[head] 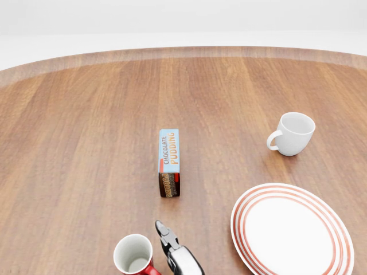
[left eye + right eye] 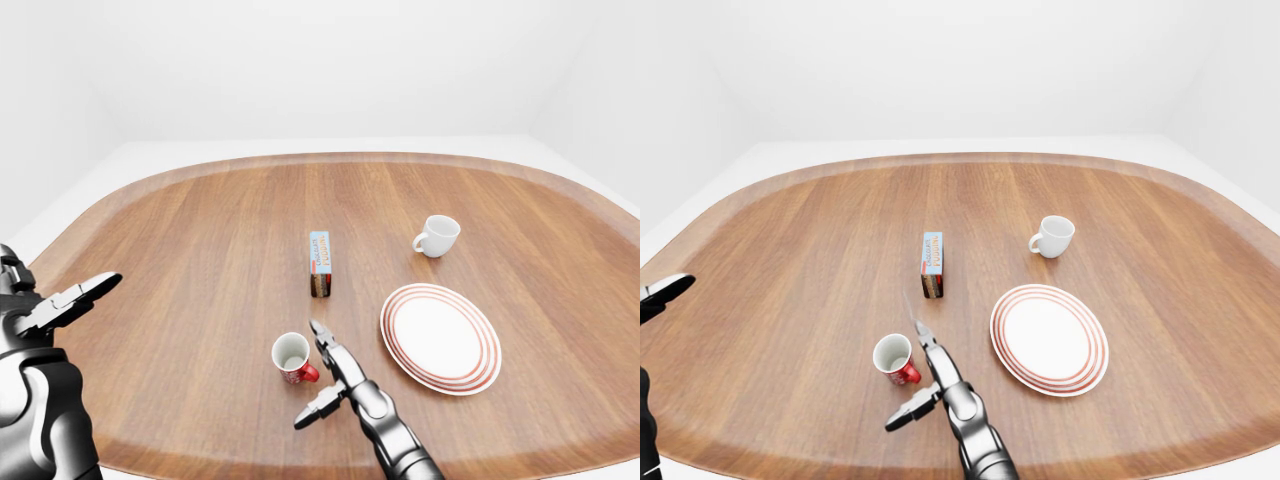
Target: Pick up the red mug and put it on the plate
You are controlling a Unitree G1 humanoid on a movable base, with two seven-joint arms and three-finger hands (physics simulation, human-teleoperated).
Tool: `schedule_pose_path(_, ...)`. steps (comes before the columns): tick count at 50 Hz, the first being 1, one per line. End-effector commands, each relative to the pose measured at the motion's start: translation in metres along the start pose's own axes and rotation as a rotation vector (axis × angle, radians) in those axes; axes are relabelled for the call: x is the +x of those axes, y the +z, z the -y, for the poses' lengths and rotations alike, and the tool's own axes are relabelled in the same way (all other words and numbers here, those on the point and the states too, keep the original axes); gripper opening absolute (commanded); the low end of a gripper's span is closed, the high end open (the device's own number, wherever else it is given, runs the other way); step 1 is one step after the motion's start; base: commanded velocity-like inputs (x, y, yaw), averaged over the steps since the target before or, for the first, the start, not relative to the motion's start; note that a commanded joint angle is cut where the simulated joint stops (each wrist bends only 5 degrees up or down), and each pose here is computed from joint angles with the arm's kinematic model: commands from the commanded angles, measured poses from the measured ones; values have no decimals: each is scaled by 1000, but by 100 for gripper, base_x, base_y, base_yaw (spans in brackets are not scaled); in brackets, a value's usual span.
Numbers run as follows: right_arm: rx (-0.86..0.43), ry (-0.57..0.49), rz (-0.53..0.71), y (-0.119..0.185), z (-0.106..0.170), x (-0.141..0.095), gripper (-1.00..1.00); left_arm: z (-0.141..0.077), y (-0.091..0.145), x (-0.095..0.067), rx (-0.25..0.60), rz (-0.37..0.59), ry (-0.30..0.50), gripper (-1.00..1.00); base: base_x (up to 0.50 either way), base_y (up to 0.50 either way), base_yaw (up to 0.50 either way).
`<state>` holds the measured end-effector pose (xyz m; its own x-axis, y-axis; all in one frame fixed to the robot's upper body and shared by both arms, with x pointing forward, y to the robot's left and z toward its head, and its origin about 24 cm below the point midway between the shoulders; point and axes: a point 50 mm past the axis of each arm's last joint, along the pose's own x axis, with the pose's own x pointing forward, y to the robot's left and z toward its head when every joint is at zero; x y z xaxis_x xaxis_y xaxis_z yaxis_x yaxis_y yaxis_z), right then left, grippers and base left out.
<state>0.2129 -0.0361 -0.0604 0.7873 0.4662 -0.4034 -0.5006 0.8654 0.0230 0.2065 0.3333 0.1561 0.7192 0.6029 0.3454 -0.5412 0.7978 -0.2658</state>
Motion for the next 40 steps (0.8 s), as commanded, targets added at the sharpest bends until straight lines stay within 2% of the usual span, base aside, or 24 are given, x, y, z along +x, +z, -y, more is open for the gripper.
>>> schedule_pose_path(1, 5, 0, -49, -3, 6, 10, 100, 0, -1, 0, 0, -4, 1, 100, 0, 0, 0)
schedule_pose_path(32, -12, 10, -88, 5, 7, 29, 100, -1, -2, 0, 1, -9, 1, 100, 0, 0, 0)
schedule_pose_path(40, -10, 16, -131, 1, 6, 33, 100, -2, -5, 1, 3, -22, 2, 100, 0, 0, 0)
